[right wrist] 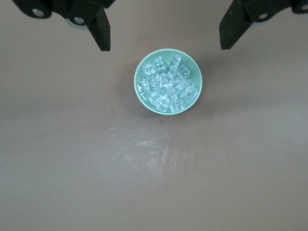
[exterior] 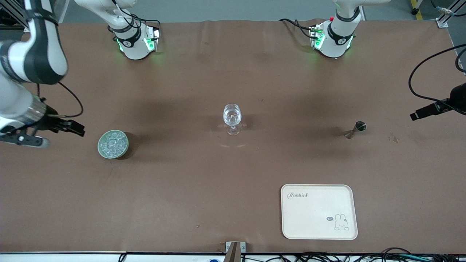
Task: Pour wine and add ice with both arms
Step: 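Grasp the silver jigger with the left gripper while the right gripper grasps the ice bowl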
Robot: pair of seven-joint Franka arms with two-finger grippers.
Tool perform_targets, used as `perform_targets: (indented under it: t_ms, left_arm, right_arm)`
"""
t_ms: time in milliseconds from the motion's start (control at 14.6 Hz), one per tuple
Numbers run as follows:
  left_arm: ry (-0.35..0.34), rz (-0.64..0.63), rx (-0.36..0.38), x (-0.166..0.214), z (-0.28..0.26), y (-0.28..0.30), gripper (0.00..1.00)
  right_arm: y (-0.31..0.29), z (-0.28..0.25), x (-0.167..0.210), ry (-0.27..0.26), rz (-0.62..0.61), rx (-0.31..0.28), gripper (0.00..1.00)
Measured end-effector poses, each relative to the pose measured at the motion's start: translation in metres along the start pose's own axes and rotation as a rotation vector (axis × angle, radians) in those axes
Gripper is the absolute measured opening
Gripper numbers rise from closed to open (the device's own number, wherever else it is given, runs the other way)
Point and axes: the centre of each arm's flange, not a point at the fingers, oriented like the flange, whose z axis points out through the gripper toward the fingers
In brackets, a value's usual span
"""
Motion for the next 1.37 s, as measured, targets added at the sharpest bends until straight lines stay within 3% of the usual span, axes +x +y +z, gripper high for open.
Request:
perform_targets:
  t_ms: [205, 342, 685, 753, 822, 959, 1370]
  left_arm:
    - [-0.109, -0.163, -0.025, 0.02, 0.041, -0.051, 1.0]
    - [-0.169, -0.28, -0.079, 0.031, 0.067, -0.078, 1.0]
    - [-0.3, -0.568, -0.194, 0.05, 0.126, -0.098, 1.0]
    - [-0.324, -0.61, -0.225, 0.053, 0.137, -0.098, 1.0]
    - [-0.348, -0.646, -0.267, 0.057, 0.148, -0.099, 1.0]
    - [-0.408, -0.708, -0.34, 0.063, 0.174, -0.108, 1.0]
    - [-0.643, -0.802, -0.452, 0.061, 0.247, -0.123, 1.0]
  right_arm:
    - [-0.006, 0.055, 0.002, 0.048, -0.01, 0.006, 1.0]
    - [-0.008, 0.091, 0.0, 0.07, -0.013, 0.01, 1.0]
    - [-0.013, 0.151, -0.004, 0.071, -0.024, 0.01, 0.97]
    - [-0.013, 0.157, -0.005, 0.068, -0.025, 0.009, 0.93]
    - [-0.013, 0.162, -0.007, 0.064, -0.028, 0.009, 0.93]
    - [-0.013, 0.169, -0.012, 0.051, -0.037, 0.005, 0.83]
    - [-0.013, 0.184, -0.023, 0.023, -0.048, 0.001, 0.78]
